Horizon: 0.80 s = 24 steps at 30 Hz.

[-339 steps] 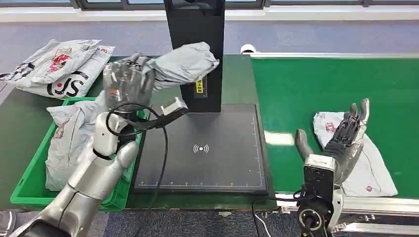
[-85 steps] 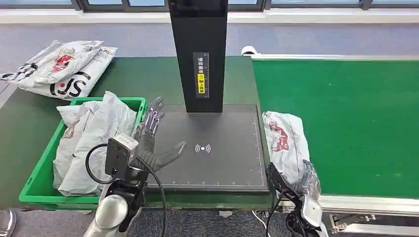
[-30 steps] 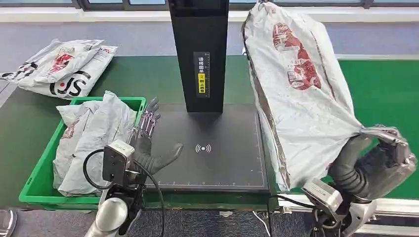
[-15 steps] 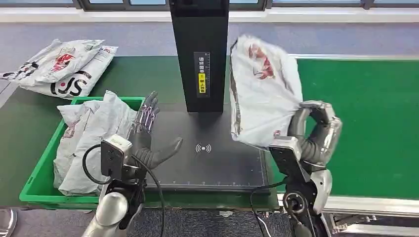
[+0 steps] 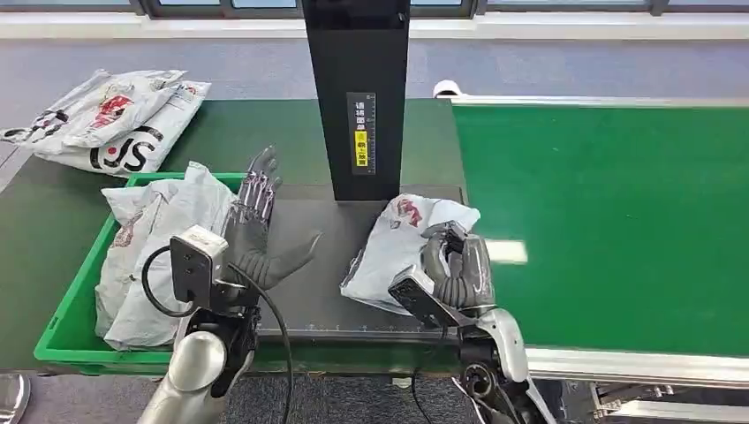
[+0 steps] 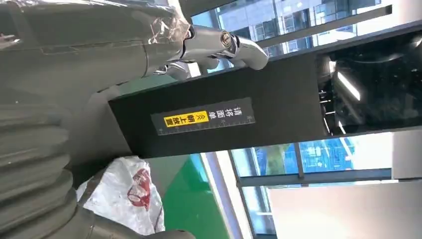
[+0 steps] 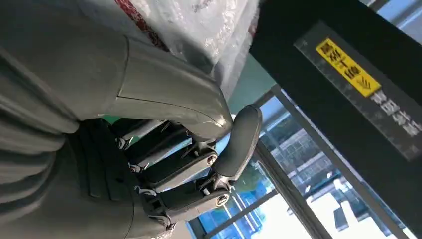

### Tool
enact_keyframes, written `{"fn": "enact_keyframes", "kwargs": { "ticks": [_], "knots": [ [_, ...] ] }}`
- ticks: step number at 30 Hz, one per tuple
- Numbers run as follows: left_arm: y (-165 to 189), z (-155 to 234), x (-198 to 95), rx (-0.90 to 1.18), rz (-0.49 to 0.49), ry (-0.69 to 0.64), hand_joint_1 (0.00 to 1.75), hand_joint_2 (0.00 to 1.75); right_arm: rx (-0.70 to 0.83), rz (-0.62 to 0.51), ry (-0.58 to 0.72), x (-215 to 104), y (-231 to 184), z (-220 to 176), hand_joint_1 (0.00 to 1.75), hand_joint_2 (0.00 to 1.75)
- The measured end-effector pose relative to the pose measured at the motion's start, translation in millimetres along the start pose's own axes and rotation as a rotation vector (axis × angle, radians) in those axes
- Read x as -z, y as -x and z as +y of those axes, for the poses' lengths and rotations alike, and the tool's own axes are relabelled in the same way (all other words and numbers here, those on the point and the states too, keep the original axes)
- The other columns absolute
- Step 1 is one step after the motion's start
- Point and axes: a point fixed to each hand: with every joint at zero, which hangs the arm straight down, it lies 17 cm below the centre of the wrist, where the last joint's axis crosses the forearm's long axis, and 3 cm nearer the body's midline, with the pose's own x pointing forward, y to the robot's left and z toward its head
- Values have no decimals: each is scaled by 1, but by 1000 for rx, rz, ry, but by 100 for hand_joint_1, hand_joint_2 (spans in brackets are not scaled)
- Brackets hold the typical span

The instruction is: Moved the parcel from conveyor to table for the left to box.

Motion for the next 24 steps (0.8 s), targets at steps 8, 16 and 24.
{"fn": "enact_keyframes", "kwargs": {
  "ticks": [8, 16, 24],
  "knots": [
    [-1, 1, 0, 1, -1, -2, 0, 175, 13, 51, -105, -10, 13, 25, 175, 175],
    [0, 2, 0, 6, 1, 0, 0, 175, 26, 74, -168, -23, 19, 42, 175, 175],
    [0, 2, 1, 5, 0, 2, 0, 175, 32, 90, -241, -30, 21, 57, 175, 175]
  ]
}}
